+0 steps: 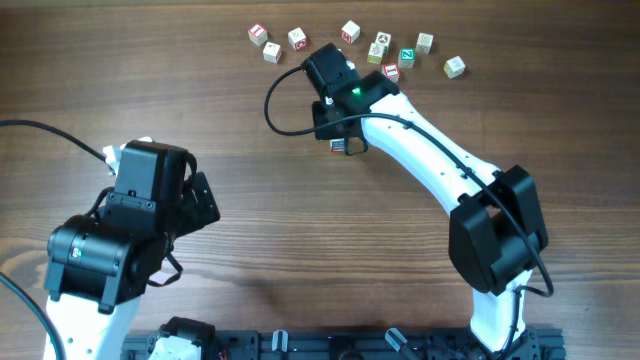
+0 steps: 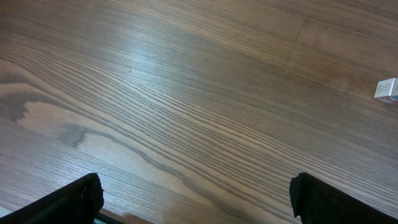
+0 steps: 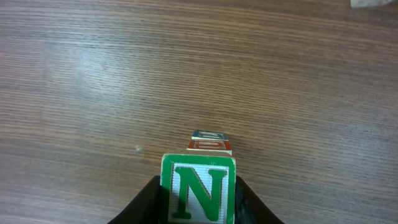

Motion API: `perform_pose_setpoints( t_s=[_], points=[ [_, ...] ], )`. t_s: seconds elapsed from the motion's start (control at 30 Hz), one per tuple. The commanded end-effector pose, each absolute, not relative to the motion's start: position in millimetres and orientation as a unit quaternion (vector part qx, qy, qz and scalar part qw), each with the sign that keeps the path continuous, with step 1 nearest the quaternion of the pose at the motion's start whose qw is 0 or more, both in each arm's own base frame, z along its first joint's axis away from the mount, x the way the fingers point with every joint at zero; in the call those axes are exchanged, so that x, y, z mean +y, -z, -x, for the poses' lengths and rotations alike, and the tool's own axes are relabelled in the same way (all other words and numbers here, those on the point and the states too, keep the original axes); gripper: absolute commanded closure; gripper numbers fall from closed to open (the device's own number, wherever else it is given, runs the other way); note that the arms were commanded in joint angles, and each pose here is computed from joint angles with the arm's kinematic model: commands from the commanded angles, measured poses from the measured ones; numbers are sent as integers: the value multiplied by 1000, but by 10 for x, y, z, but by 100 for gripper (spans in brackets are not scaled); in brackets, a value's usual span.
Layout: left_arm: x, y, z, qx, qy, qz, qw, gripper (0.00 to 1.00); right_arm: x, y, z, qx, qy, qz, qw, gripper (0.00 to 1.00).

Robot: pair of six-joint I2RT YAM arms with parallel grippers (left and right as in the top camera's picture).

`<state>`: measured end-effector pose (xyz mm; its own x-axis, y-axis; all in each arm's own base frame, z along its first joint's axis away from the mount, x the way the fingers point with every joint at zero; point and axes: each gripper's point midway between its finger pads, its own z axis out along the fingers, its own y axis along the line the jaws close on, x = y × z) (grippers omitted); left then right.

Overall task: Form a tower
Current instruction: 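Lower the green N block onto the top of the stack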

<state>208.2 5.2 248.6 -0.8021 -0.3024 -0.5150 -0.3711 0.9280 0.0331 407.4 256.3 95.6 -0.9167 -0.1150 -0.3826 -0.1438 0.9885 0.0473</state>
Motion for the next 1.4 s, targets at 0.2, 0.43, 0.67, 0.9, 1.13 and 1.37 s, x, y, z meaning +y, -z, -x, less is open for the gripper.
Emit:
perform_pose_setpoints(
  t_s=[0.2,0.43,0.67,0.9,1.13,1.37],
  points=[
    [60,-2474,-2078,946,-66,184,258,0,2469,-848,-4024,982,-23,27,183,95],
    [60,-2474,-2078,946,-66,184,258,0,2433,-945,-3981,971,-54,17,231,96],
    [60,-2474,-2078,946,-66,184,258,0,2503,-960,-3991,969,-65,51,233,96],
    [60,-2474,-2078,946,-66,184,258,0,2511,-912,-3974,969,-68,51,231,96],
    [60,-2474,-2078,946,-66,184,258,0,2518,-898,-3971,969,-69,53,230,96],
    [60,-2474,-2078,946,-66,184,258,0,2516,-859,-3965,969,-70,53,231,96]
  ],
)
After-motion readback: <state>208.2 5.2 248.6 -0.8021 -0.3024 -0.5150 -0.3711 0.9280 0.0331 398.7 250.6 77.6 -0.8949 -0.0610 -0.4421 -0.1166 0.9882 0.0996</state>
